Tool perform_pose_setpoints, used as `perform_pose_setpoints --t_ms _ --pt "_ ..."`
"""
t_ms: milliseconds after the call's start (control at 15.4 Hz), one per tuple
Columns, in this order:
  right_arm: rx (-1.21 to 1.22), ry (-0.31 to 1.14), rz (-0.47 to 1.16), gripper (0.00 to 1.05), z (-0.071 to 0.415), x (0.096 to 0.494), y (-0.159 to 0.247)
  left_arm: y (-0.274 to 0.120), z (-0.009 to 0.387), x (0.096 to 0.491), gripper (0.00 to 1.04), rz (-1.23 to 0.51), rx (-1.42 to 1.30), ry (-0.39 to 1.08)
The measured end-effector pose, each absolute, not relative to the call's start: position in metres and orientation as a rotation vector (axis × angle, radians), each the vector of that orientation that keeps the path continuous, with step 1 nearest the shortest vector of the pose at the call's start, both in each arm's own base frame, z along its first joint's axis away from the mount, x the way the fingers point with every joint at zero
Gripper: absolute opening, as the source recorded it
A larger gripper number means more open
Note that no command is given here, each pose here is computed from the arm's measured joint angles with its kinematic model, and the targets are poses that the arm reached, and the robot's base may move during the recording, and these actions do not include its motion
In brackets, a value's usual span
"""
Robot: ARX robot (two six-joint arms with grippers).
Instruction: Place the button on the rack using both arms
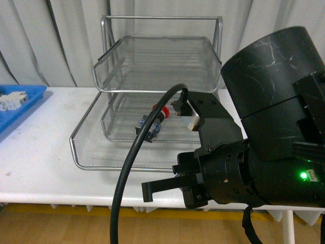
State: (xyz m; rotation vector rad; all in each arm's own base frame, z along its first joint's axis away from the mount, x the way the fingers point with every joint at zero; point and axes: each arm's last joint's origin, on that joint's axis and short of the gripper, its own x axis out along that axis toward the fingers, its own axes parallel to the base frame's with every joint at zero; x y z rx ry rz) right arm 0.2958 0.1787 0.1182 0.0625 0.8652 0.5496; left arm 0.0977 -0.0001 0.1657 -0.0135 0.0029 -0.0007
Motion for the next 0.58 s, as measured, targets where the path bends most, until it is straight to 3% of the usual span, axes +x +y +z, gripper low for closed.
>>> perform_pose_setpoints --t_ms 583 --pt "0.03 0.907 0.592 0.02 0.093 0.304 0.214 0.0 0.166 0.098 0.98 -0.001 -0.014 0.003"
